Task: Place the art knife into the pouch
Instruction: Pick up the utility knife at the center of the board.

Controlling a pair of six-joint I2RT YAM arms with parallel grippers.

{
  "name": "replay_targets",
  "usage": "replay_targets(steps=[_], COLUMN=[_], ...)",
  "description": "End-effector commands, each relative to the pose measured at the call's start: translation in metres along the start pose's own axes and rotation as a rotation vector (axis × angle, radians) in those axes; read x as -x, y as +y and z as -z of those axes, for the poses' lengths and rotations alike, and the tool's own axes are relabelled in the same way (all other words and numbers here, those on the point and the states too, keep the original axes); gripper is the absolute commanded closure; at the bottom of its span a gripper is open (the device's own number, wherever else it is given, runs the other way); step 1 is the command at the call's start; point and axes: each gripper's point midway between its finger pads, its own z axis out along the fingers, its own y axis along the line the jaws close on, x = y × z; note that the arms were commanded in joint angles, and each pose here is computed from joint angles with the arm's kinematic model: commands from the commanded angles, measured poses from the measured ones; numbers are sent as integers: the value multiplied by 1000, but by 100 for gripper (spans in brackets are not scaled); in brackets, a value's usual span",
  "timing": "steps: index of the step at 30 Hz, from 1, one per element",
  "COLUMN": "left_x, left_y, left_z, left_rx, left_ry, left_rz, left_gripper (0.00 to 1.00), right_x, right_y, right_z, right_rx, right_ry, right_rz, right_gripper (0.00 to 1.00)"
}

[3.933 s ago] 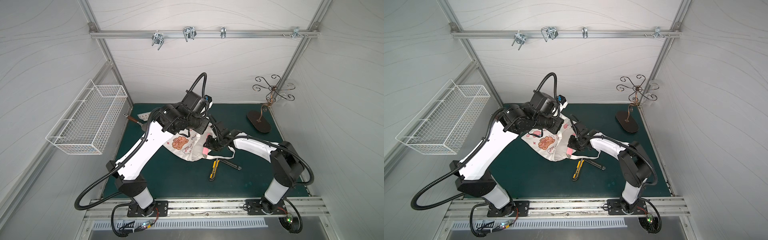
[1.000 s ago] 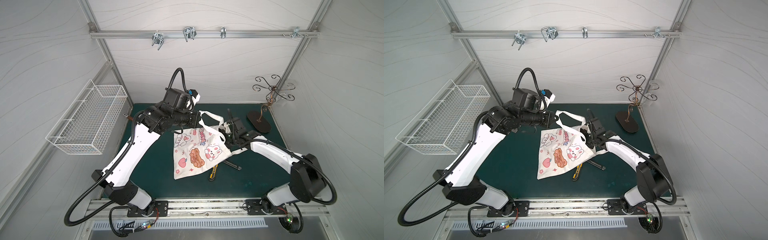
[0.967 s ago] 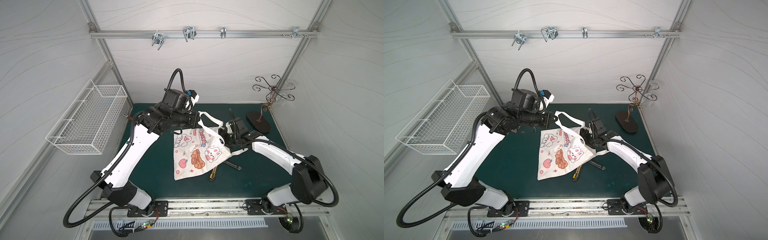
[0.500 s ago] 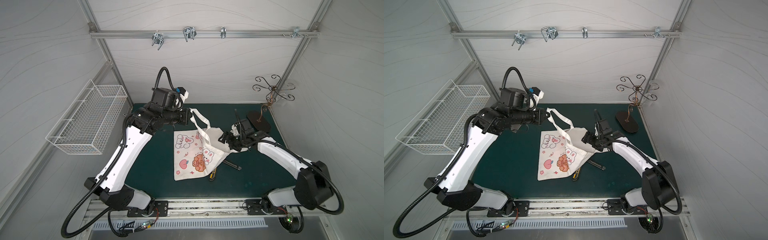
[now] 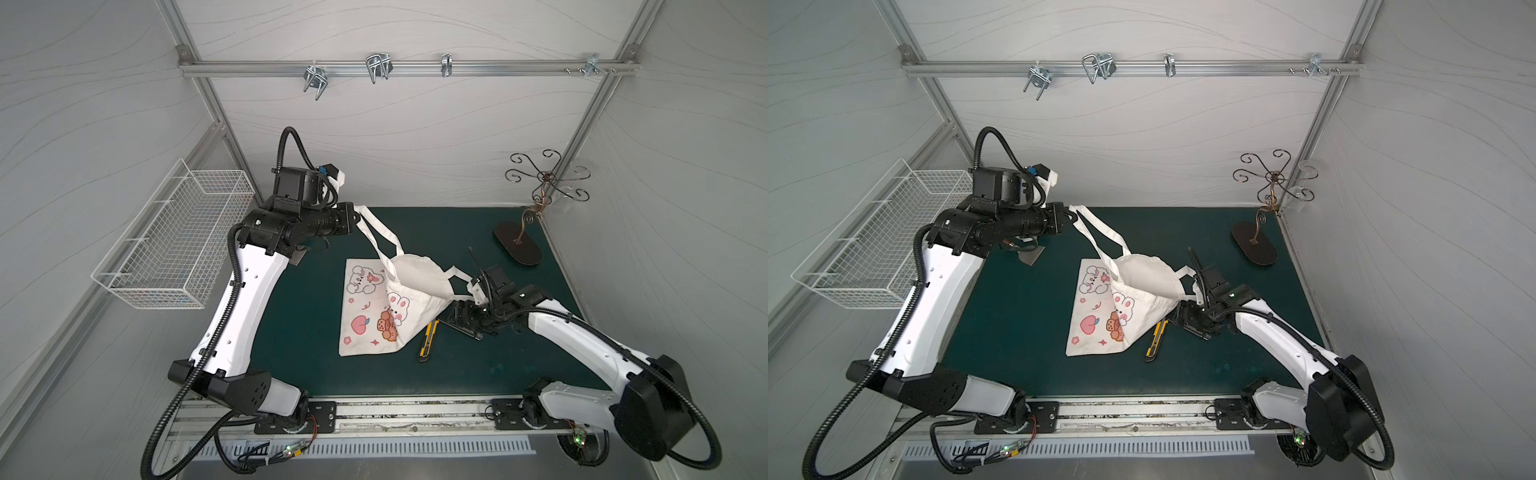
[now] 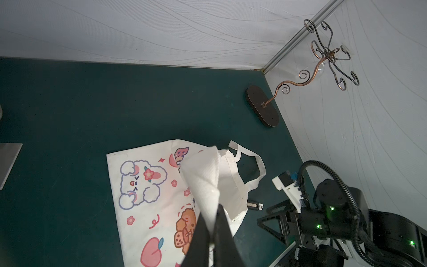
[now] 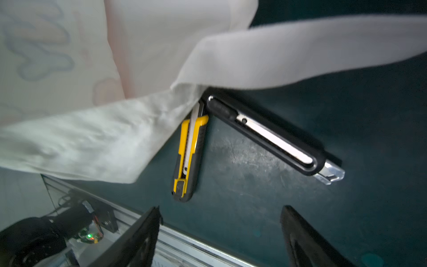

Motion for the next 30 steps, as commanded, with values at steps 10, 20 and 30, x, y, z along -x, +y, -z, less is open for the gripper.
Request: replay_targets(steps=[10, 20, 30], left_x=[6, -8, -8], left_y=[12, 26, 37], left_z=[13, 18, 34], left_rx=[21, 18, 22], left_ry=[-65, -71, -86], left_rz=[12, 37, 57], left_gripper=[100, 100, 100], right_x=[-25, -8, -13], right_y=[12, 39, 30], right_z=[-49, -72, -99], right_rx=[-170, -210, -318], right_ry=[99, 30, 75], right_rz=[84, 52, 38], right_gripper=[16, 15, 18])
